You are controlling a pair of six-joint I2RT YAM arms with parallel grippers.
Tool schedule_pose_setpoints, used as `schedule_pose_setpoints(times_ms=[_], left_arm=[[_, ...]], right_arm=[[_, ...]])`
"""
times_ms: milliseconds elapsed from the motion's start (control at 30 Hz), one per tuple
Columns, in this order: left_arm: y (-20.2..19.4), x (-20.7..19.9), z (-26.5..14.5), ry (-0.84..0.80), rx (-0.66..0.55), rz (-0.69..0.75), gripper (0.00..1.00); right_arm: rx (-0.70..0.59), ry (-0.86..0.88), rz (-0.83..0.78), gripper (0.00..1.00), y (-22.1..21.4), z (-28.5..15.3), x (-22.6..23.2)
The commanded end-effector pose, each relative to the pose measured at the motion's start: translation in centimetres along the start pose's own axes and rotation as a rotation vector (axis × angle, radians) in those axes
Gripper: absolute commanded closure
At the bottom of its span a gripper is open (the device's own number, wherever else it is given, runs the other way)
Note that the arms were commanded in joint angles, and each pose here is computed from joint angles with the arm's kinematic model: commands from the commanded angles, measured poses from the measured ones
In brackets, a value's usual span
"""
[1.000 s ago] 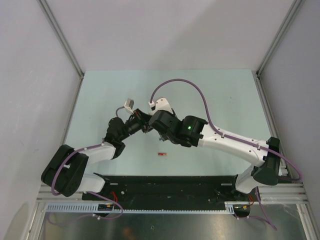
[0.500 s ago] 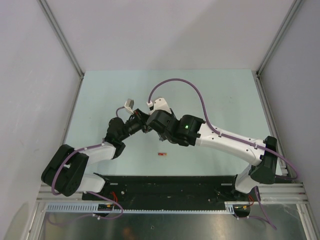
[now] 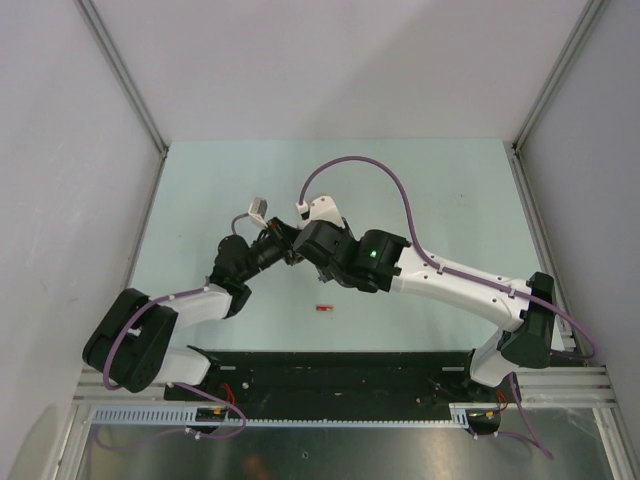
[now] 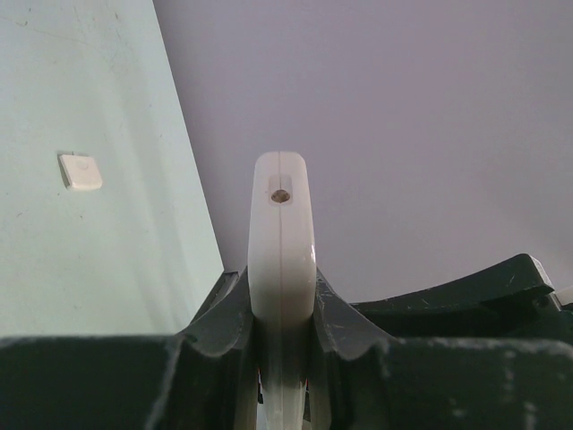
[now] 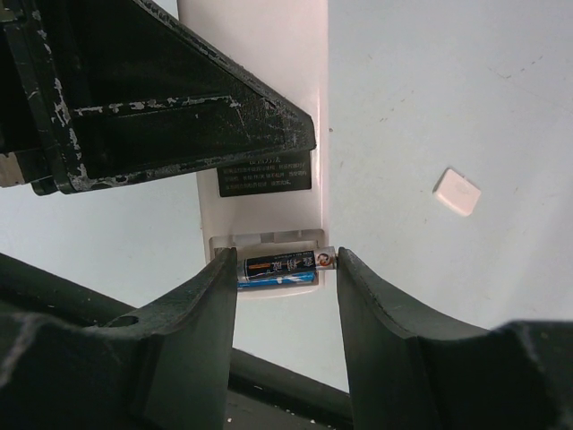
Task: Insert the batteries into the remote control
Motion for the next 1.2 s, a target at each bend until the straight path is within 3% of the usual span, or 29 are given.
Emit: schedule_pose_setpoints(times_ms=[0, 267, 567, 967, 1167], left_arm=[[0.8, -2.1, 0.3, -0.087, -0.058, 0.028, 1.0], [0.8, -2.2, 0.3, -0.09, -0.068, 0.029, 1.0], [0.7, -2.1, 0.3, -0.085, -0.064, 0.025, 1.0], [0.6, -2.0, 0.2, -0.084, -0.06, 0.017, 1.0], [0.6, -1.8, 0.3, -0.08, -0.059, 0.013, 1.0]], right_arm=[[-0.021, 0.014, 0.042, 0.74, 0.9, -0.9, 0.4], [-0.015, 0.011, 0.051, 0.57, 0.8, -0.6, 0.6], [-0.031, 0.004, 0.064, 0.46, 1.2, -0.7, 0.6], [-0.043, 0.002, 0.082, 0.41, 1.7, -0.5, 0.6], [-0.107, 0.032, 0.127, 0.34, 3.3, -2.1, 0.5]])
Point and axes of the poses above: each gripper's point midway between its finger pads, its own z axis out along the fingers, its own x axis along the line the jaws close on, y = z × x, the point moved 7 cm from there along -z, back along the fingers, and after that the axes turned 6 degrees about z, right-handed, at the moved point
